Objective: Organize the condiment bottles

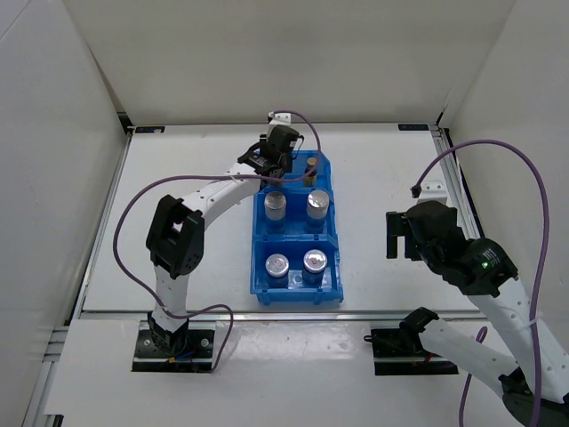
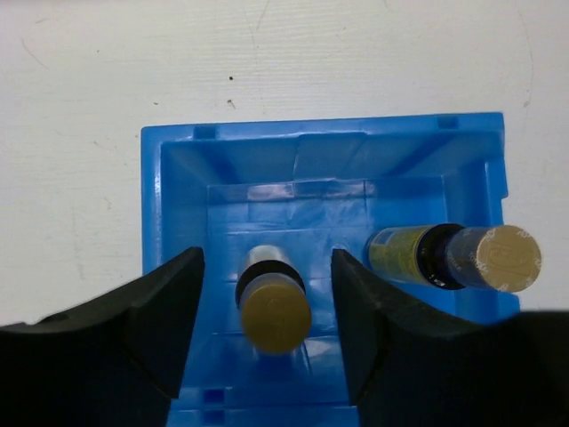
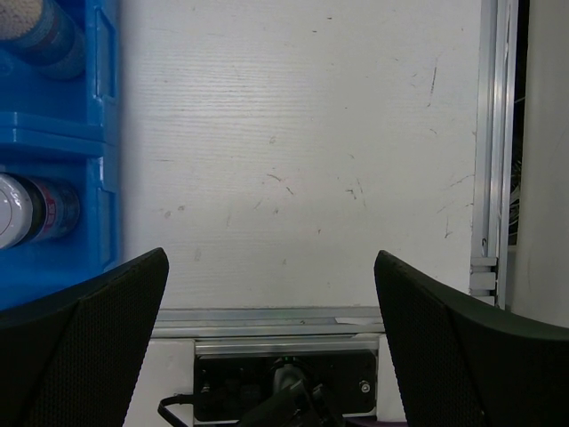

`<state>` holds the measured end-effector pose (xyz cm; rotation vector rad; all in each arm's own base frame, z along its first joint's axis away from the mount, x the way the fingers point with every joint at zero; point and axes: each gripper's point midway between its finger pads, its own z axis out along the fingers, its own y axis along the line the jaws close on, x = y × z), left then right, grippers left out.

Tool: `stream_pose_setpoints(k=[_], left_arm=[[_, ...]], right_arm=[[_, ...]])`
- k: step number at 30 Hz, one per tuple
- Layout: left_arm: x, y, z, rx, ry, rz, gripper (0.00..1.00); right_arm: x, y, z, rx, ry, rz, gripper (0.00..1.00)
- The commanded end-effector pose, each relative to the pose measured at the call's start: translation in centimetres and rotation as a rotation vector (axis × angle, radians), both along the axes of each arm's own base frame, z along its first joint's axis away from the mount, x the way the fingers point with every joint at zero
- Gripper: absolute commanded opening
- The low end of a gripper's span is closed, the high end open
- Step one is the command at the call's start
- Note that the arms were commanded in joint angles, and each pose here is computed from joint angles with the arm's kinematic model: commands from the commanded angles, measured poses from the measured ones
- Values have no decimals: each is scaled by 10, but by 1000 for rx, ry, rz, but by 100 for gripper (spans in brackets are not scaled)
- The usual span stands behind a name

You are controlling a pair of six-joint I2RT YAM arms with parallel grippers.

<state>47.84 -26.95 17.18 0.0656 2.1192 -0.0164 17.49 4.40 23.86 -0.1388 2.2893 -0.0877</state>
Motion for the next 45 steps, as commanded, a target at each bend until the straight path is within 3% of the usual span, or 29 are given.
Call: stream_pose_setpoints(k=[1, 4, 7, 13, 14, 17, 18, 19, 22, 23, 28, 29, 32, 40, 45], left_arm=[[7, -3, 18, -69, -46, 2, 75], [9, -3, 17, -38, -48, -16, 84], [12, 2, 41, -6, -89, -16, 100], [-6, 27, 147, -31, -257, -8, 100], [-21, 40, 178, -62, -307, 6, 100], [-52, 66, 183, -17, -310, -3, 100], [-75, 88, 208, -42, -362, 26, 100], [-87, 101, 182, 8, -322, 33, 100], [-132, 153, 185, 41, -358, 108, 100], [-145, 164, 151, 79, -306, 118, 100], [-210, 208, 118, 7, -359, 128, 100], [-215, 215, 95, 40, -340, 132, 100], [-221, 221, 80, 83, -395, 97, 100], [-218, 230, 78, 112, -409, 153, 100], [-225, 230, 81, 48, -494, 129, 100]], right_arm=[[3, 6, 7, 29, -41, 22, 100], [2, 7, 9, 28, -49, 39, 100], [1, 10, 8, 34, -45, 54, 100], [2, 11, 10, 39, -52, 54, 100], [2, 11, 10, 39, -52, 54, 100], [2, 11, 10, 39, -52, 54, 100], [0, 12, 11, 45, -59, 63, 100], [0, 12, 11, 45, -59, 63, 100], [-3, 14, 14, 60, -73, 90, 100], [-6, 15, 12, 53, -63, 104, 100], [-12, 10, 21, 67, -92, 107, 100], [-13, 9, 20, 62, -85, 107, 100], [-12, 1, 25, 84, -123, 42, 100], [-15, -17, 20, 104, -177, -68, 100], [-13, -13, 12, 111, -173, -60, 100]])
